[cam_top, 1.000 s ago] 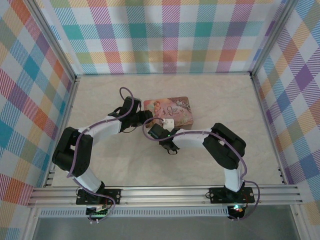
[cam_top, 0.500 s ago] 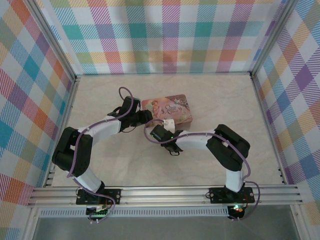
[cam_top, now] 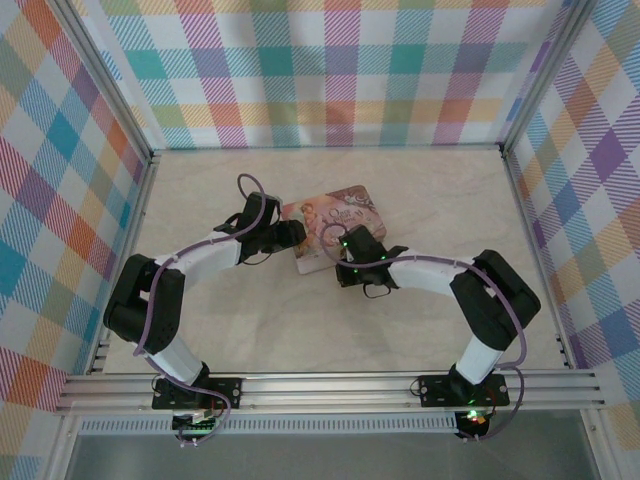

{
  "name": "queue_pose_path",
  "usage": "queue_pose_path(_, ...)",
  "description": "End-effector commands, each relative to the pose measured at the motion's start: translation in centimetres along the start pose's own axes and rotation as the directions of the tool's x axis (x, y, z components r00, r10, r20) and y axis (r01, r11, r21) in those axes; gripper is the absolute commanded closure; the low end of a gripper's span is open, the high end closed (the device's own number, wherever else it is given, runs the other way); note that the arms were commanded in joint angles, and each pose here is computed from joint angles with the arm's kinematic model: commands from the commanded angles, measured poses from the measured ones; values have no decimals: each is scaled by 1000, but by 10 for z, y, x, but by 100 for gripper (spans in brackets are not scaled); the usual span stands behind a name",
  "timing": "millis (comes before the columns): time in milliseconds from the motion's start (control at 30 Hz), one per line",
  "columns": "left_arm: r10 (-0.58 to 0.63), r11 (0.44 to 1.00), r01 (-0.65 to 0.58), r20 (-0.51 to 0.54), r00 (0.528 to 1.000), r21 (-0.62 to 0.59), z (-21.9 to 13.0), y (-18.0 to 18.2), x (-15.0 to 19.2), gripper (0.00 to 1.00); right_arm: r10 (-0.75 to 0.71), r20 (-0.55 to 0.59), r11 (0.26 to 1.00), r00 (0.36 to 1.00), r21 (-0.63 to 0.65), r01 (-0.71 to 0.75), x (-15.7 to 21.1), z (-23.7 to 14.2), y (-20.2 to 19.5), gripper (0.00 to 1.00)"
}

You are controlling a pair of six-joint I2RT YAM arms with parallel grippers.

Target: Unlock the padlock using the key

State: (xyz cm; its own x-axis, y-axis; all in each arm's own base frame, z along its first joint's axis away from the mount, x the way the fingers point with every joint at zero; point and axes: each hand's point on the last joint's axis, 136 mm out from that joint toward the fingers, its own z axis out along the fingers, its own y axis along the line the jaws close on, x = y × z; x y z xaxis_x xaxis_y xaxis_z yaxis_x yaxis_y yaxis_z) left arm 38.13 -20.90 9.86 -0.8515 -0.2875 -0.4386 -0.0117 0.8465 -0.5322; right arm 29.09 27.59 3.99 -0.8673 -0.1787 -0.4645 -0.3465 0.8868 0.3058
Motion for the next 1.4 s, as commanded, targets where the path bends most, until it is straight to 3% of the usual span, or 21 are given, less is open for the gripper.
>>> queue_pose_path(0,6,999,-5,28,1000,-34,-5,10,-13,48,-39,-47,930,998,-366,19,-9,-25,56,94)
queue_pose_path(233,0,999,0,13,1000,-35,0,12,-9,48,30,-138,868,990,-487,-94,-3,-17,62,87)
queue_pose_path(400,4,1000,-3,19,1000,-31,-3,11,-11,48,64,-80,923,995,-375,-90,-6,-15,41,63)
queue_pose_path(633,3,1000,-3,25,1000,-24,-6,9,-12,48,103,66,986,993,-135,-93,-17,-37,6,52)
queue_pose_path(900,-5,1000,5,28,1000,-23,-6,10,-11,48,62,201,995,978,66,-76,-15,-47,-7,54)
queue_pose_path(1233,-12,1000,12,24,1000,-20,-6,10,-10,48,24,195,998,980,45,-33,-15,-9,-1,52)
queue_pose_path(1367,-15,1000,15,23,1000,-22,-6,10,-9,48,24,196,996,980,81,-41,-17,0,2,56)
